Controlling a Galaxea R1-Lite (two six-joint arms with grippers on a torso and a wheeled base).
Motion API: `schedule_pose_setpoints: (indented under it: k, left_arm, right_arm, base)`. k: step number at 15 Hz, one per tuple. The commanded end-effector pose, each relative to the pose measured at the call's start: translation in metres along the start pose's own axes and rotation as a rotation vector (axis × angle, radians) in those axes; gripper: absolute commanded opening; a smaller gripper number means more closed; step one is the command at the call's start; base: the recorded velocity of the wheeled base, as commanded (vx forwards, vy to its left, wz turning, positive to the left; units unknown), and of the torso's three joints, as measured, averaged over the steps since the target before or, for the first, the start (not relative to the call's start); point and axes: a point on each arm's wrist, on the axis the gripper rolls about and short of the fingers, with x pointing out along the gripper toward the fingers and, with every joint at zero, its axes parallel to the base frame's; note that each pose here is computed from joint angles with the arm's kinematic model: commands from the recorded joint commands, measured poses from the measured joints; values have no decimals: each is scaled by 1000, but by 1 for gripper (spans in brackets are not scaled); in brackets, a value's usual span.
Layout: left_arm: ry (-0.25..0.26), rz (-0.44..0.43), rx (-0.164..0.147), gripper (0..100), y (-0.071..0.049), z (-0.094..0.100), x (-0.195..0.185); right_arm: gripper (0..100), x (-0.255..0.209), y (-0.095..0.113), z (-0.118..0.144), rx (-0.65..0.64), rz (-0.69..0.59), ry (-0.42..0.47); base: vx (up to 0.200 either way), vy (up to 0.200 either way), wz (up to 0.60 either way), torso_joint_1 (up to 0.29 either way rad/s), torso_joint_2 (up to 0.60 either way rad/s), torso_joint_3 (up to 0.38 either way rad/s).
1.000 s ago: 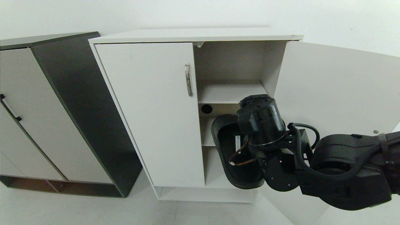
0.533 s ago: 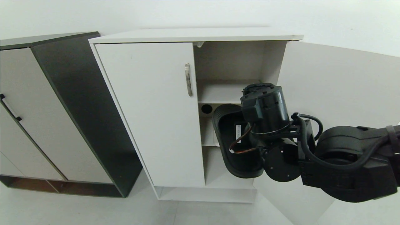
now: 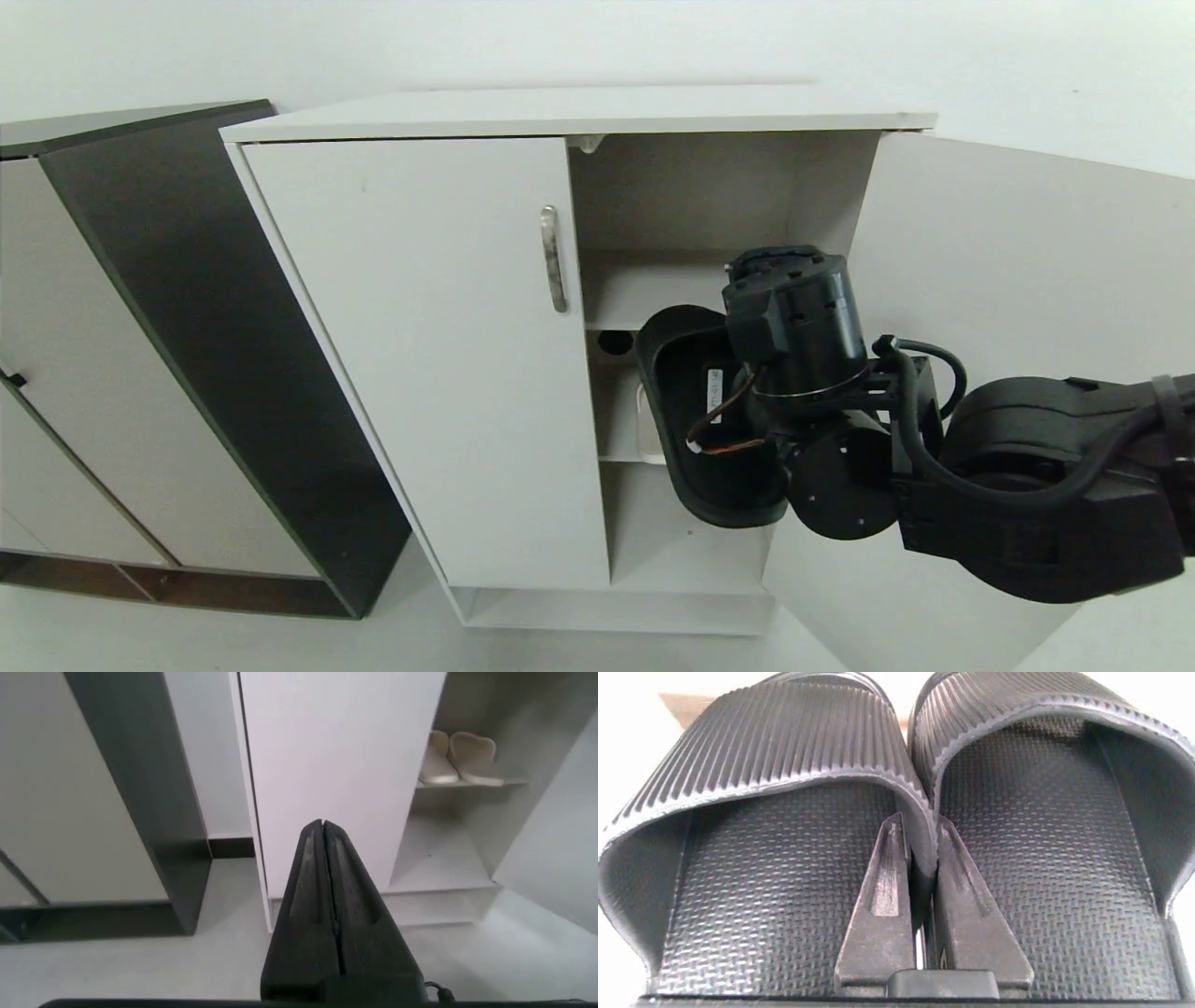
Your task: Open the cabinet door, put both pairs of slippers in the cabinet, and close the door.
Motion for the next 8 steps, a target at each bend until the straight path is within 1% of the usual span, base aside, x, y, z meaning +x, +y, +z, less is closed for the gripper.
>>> schedule_pose_setpoints:
  k: [1,5,8]
  left_arm:
    - [1,0,0,0,0,0,0]
    - [1,0,0,0,0,0,0]
    - [1,0,-1,0,0,0,0]
  right_arm:
    - [0,0,1,0,-2,2,-2]
    - [0,4,2,-2,-5,-2,-1]
    - [0,9,7,-11,-23,-1,17]
  base:
    - [200,0,0,2,7,2]
    - [200,0,0,4,2,1]
    - [200,0,0,2,6,1]
